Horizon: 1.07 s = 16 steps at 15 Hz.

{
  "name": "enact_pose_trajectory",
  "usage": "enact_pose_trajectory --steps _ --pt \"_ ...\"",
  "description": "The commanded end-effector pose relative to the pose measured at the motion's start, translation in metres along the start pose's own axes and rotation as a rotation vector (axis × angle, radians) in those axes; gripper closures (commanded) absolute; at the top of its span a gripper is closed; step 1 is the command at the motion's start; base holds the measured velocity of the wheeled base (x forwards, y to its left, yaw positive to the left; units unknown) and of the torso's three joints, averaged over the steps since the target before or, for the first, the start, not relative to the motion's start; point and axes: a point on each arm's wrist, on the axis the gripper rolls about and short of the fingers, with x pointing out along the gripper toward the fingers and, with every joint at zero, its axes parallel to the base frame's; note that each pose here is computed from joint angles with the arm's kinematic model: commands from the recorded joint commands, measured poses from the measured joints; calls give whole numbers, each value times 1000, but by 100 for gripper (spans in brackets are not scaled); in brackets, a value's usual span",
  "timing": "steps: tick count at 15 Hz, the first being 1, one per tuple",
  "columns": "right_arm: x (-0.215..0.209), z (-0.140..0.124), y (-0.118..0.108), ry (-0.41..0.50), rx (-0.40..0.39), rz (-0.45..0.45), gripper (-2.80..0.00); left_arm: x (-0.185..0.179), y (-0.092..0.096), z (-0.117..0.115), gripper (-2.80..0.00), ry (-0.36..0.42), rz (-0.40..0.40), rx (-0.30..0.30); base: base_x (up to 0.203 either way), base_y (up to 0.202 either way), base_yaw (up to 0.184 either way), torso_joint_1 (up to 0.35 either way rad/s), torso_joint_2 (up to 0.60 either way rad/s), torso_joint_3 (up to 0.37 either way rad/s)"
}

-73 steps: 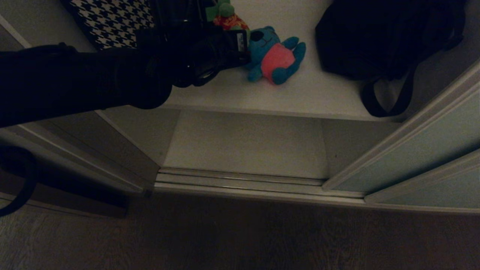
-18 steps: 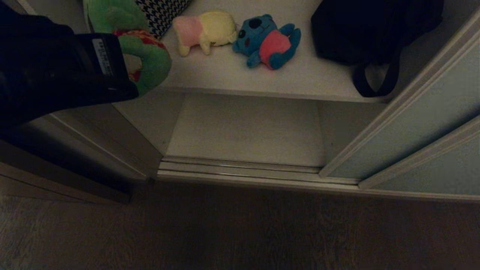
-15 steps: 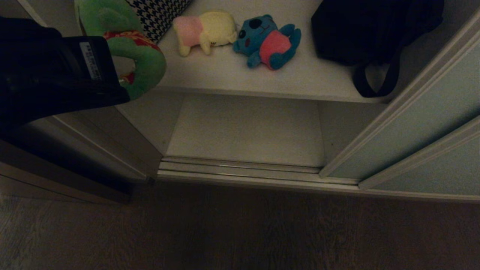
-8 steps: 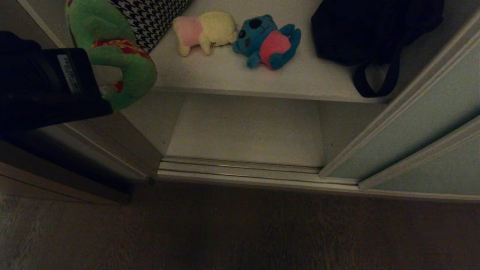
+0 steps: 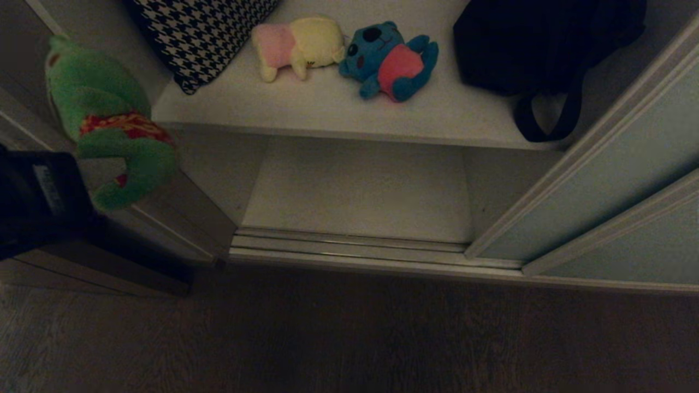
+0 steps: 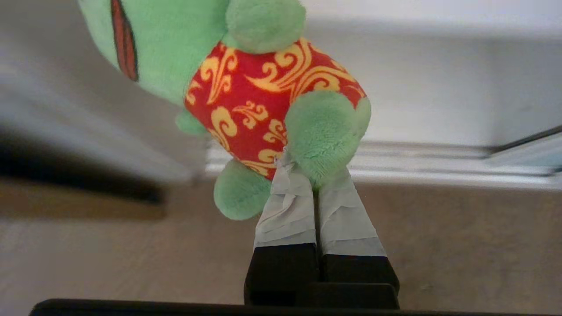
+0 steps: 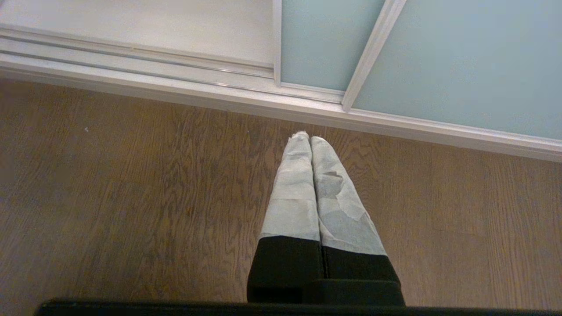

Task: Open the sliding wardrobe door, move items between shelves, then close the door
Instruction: Place the green doll on the lower shelf

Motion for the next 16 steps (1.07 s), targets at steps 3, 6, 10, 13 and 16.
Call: enact_pose_trajectory --steps 3,6,10,13,16 --pt "0 0 0 2 0 0 0 -34 28 -16 0 43 99 -57 0 0 0 0 0 0" --pt "0 0 0 2 -2 0 0 -49 37 -23 0 81 135 -98 0 0 0 0 0 0" --pt "0 0 0 2 0 0 0 -60 39 -34 0 141 54 -135 0 0 0 0 1 -70" --pt "0 0 0 1 0 0 0 -57 37 -41 0 182 -30 -135 0 0 0 0 1 -179" --pt "0 0 0 2 0 0 0 -53 34 -57 0 250 -87 -120 0 0 0 -1 3 -204"
